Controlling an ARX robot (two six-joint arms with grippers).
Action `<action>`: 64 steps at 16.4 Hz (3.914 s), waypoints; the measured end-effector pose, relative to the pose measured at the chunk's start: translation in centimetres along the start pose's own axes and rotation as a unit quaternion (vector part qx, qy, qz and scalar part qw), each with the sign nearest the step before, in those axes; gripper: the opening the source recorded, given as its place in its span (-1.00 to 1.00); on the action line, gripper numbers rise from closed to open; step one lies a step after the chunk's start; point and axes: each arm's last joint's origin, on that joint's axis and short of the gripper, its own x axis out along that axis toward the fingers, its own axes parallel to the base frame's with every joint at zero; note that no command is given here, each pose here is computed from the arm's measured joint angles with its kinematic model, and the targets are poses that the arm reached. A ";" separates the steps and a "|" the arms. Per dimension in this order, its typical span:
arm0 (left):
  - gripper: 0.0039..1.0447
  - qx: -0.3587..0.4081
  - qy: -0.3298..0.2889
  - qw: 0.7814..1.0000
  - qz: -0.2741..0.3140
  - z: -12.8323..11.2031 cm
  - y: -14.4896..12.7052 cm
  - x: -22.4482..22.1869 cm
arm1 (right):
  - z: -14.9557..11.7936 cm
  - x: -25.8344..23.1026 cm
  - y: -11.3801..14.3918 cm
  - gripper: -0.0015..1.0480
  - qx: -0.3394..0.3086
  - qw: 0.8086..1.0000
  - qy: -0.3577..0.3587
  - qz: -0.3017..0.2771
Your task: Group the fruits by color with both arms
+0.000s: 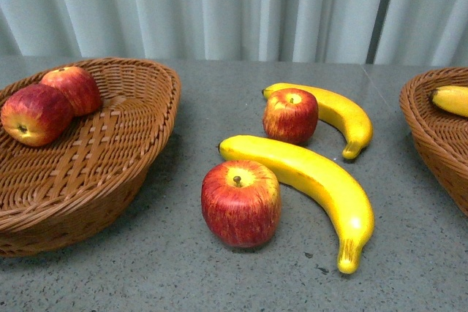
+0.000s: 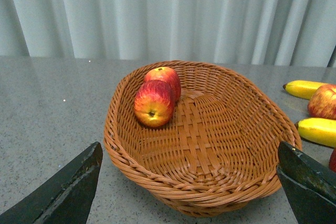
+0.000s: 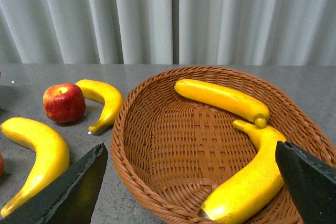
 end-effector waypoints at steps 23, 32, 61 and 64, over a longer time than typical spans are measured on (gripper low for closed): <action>0.88 0.146 0.142 0.944 -0.258 7.2 -11.5 15.6 | 0.0 0.0 0.0 0.87 0.000 1.000 -0.001 -0.002; 0.88 0.178 0.229 0.883 -0.368 1.0 -16.5 18.3 | 0.0 0.0 0.0 0.87 0.000 1.000 -0.001 -0.002; 0.91 -0.061 0.261 0.963 -0.013 4.5 -5.1 19.3 | 0.0 0.0 0.0 0.87 0.000 1.000 -0.001 -0.002; 0.88 -0.028 0.141 0.985 -0.098 10.2 -9.4 17.4 | 0.0 0.0 0.0 0.87 0.000 1.000 -0.001 -0.002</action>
